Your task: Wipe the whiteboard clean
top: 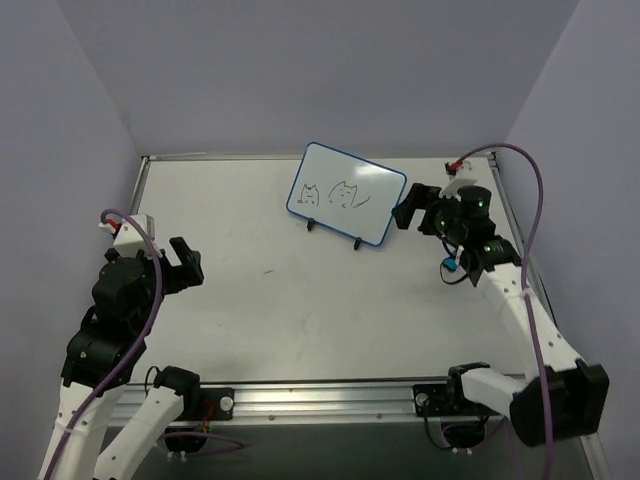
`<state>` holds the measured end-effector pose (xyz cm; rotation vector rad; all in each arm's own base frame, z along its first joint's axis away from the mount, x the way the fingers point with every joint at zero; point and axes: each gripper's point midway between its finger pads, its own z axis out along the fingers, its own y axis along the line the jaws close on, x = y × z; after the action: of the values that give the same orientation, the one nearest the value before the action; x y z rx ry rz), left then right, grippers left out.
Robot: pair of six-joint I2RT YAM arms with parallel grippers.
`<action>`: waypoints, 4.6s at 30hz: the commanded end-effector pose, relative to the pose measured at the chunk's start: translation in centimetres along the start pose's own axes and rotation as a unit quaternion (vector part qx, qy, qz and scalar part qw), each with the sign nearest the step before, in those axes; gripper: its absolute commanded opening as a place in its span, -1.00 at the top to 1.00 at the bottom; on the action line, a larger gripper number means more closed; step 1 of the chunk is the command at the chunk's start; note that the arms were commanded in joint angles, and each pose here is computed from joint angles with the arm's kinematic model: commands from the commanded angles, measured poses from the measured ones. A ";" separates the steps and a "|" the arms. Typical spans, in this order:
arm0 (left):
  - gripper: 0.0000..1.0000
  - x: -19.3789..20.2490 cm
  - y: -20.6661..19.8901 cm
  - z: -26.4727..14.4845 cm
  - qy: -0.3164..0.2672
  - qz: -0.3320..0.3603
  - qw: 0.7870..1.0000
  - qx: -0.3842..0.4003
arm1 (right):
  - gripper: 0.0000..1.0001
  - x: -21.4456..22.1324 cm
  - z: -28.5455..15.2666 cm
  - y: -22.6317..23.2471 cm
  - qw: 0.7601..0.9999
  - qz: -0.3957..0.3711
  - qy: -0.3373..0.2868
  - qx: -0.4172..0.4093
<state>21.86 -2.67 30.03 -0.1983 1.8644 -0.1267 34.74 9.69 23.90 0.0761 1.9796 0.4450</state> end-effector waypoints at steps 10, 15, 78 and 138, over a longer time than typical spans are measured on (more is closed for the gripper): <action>-0.88 0.2 -2.9 0.8 0.005 0.019 0.998 0.066 | -0.91 -2.9 12.4 -3.4 0.986 -0.021 0.042 -0.162; -0.88 0.3 -3.1 0.7 0.005 0.022 0.997 0.071 | -0.82 -0.3 15.2 -4.6 0.976 -0.028 0.089 -0.196; -0.88 0.6 -3.8 0.7 0.012 0.029 0.996 0.088 | 1.00 -1.4 19.5 -0.8 0.925 -0.047 0.096 -0.366; -0.88 -18.9 -14.4 3.3 -0.067 0.028 0.966 0.248 | 1.00 -12.1 3.1 8.3 0.910 0.045 -0.051 -0.409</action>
<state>28.60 -11.81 48.36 0.0964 1.6472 -0.4822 43.26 16.08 32.19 -0.2881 1.6527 1.3435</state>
